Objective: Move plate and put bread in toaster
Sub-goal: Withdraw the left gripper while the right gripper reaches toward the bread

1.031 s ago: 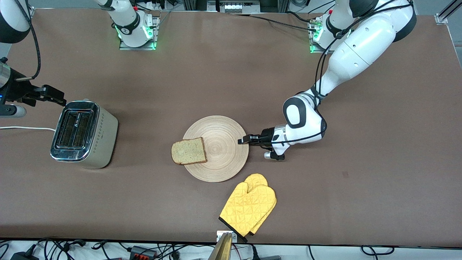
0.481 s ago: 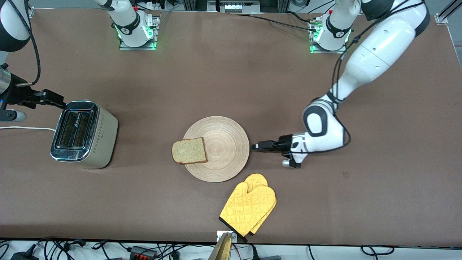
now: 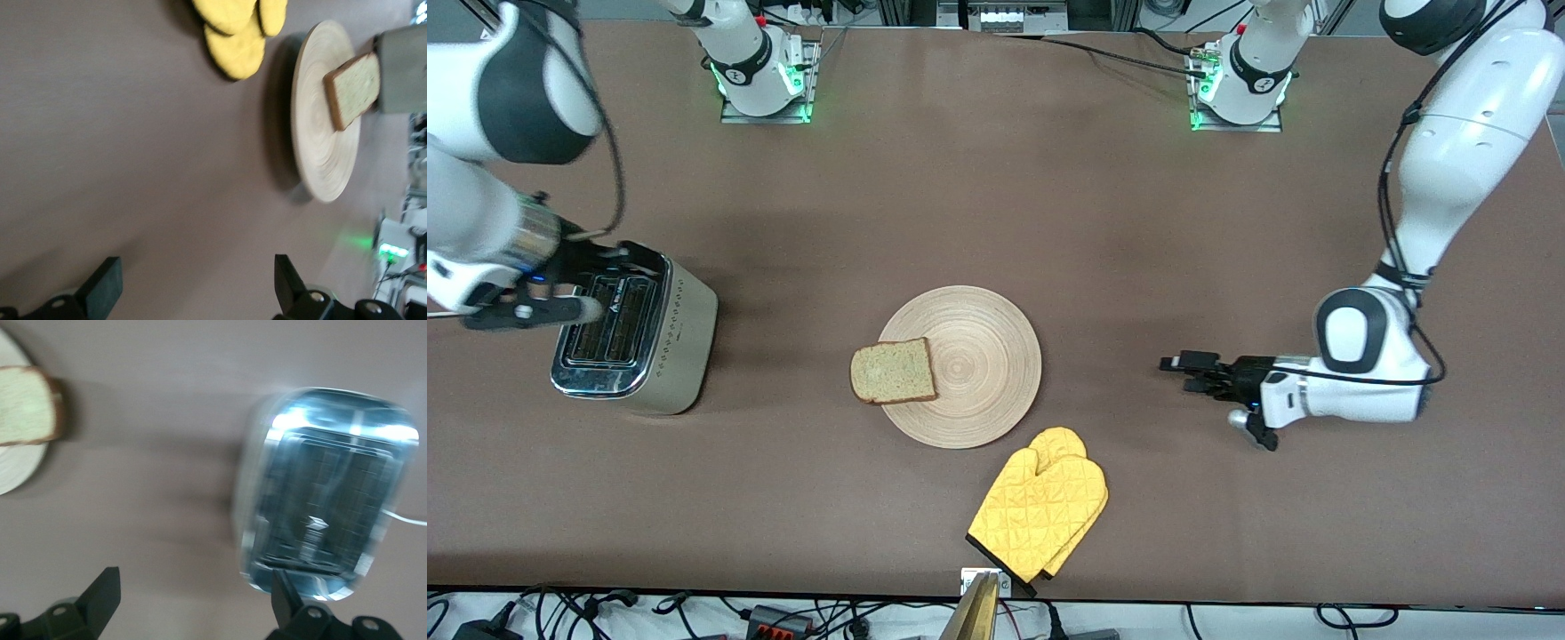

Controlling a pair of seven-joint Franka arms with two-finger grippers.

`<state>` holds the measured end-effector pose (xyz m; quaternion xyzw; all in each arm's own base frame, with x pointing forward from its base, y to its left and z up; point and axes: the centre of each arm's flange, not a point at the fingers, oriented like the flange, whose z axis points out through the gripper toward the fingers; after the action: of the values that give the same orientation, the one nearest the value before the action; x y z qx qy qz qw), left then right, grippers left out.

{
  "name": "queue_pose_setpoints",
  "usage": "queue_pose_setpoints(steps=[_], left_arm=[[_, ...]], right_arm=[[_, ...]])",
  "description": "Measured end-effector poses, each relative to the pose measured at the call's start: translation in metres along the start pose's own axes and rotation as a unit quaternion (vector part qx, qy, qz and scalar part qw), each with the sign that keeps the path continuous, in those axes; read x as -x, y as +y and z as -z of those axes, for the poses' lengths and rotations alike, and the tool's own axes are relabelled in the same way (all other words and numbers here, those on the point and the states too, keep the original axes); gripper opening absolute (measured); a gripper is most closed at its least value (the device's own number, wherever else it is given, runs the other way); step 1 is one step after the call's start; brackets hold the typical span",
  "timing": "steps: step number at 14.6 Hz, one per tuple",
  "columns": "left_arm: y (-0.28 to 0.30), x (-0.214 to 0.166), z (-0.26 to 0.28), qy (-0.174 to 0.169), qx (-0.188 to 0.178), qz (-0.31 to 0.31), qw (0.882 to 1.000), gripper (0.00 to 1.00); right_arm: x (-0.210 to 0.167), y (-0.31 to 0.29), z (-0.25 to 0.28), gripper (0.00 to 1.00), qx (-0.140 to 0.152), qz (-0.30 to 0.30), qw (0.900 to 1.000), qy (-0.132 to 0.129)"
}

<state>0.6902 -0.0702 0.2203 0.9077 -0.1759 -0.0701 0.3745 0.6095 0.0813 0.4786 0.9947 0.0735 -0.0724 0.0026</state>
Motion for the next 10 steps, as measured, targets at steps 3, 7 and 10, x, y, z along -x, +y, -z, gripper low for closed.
queue_pose_setpoints(steps=[3, 7, 10], left_arm=[[-0.008, 0.015, 0.056, -0.086, -0.079, -0.002, 0.993, 1.0], [0.042, 0.035, 0.138, -0.166, -0.208, 0.041, 0.963, 1.0], [0.122, 0.042, 0.188, -0.159, -0.31, 0.058, 0.935, 1.0]], right_arm=[[-0.022, -0.056, -0.045, 1.0, -0.067, -0.025, 0.997, -0.019], [-0.051, -0.058, -0.114, 1.0, -0.143, -0.074, 0.986, -0.041], [-0.067, -0.06, -0.156, 1.0, -0.155, -0.093, 0.983, -0.021]])
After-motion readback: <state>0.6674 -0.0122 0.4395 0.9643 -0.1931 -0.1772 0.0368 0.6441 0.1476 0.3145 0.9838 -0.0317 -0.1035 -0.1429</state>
